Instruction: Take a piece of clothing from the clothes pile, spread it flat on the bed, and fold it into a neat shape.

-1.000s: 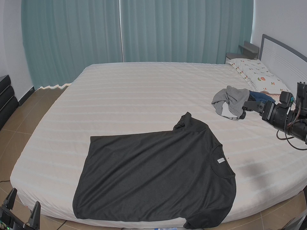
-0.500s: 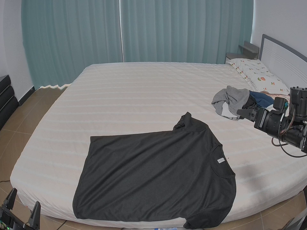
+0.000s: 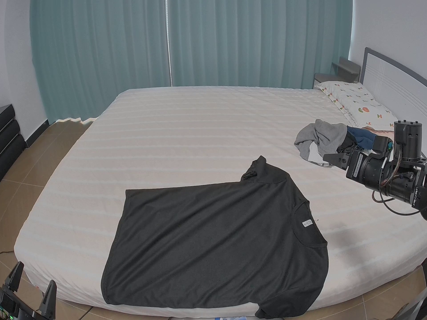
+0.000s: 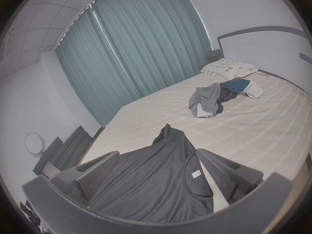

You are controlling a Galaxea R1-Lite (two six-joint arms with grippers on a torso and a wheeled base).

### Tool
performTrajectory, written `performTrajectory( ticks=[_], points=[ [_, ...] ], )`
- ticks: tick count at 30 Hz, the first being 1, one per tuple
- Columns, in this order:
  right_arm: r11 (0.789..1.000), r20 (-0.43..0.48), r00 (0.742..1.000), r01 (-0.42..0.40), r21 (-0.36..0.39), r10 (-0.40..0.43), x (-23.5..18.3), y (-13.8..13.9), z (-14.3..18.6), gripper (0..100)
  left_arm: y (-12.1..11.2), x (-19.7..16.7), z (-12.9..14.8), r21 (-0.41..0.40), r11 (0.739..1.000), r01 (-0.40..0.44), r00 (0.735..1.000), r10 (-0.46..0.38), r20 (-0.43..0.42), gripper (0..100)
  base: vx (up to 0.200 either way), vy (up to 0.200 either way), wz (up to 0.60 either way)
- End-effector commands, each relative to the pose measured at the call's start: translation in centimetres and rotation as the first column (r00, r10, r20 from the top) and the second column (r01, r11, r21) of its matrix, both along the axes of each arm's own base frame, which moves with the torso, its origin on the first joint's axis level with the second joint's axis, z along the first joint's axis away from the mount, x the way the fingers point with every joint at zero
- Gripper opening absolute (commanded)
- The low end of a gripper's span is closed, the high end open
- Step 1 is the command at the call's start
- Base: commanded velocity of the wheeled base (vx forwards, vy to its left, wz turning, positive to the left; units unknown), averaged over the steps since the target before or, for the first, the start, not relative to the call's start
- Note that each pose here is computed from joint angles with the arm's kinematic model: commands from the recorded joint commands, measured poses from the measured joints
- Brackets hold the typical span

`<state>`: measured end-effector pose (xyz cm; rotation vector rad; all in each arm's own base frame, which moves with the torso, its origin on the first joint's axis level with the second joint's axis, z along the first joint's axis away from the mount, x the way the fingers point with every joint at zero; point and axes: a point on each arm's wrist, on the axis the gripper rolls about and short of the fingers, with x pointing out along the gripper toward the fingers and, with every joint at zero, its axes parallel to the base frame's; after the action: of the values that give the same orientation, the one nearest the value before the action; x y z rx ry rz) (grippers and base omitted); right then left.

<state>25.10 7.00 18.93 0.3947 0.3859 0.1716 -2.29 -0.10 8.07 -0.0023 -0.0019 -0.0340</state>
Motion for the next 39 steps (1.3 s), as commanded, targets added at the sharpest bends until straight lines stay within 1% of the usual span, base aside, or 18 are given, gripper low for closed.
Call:
performTrajectory(
  ticks=[1,32,36,37,39],
  points=[
    [1.000,-0.007,1.000,0.003,-0.001,-0.003,0.24,-0.03,-0.17,100,0.00,0.00,-0.48,-0.001,1.000,-0.002,1.000,0.002,0.000,100,0.000,0.000,0.00],
    [1.000,-0.019,1.000,0.008,-0.003,-0.008,0.50,-0.09,-0.68,100,0.00,0.00,-0.47,0.004,1.000,0.000,1.000,0.000,0.001,100,0.000,0.000,0.00],
    [1.000,-0.022,1.000,0.009,-0.005,-0.009,0.51,-0.09,-0.76,100,-0.01,0.00,-0.45,0.027,1.000,0.003,1.000,-0.003,0.004,100,0.000,0.000,0.00],
    [1.000,-0.023,1.000,0.009,-0.005,-0.009,0.49,-0.09,-0.80,100,-0.02,0.00,-0.44,0.068,0.998,0.007,1.000,-0.007,0.007,100,0.000,0.000,0.00],
    [1.000,-0.023,1.000,0.008,-0.005,-0.008,0.49,-0.09,-0.80,100,-0.03,0.00,-0.44,0.082,0.997,0.013,1.000,-0.013,0.007,100,0.000,0.000,0.00]
  ],
)
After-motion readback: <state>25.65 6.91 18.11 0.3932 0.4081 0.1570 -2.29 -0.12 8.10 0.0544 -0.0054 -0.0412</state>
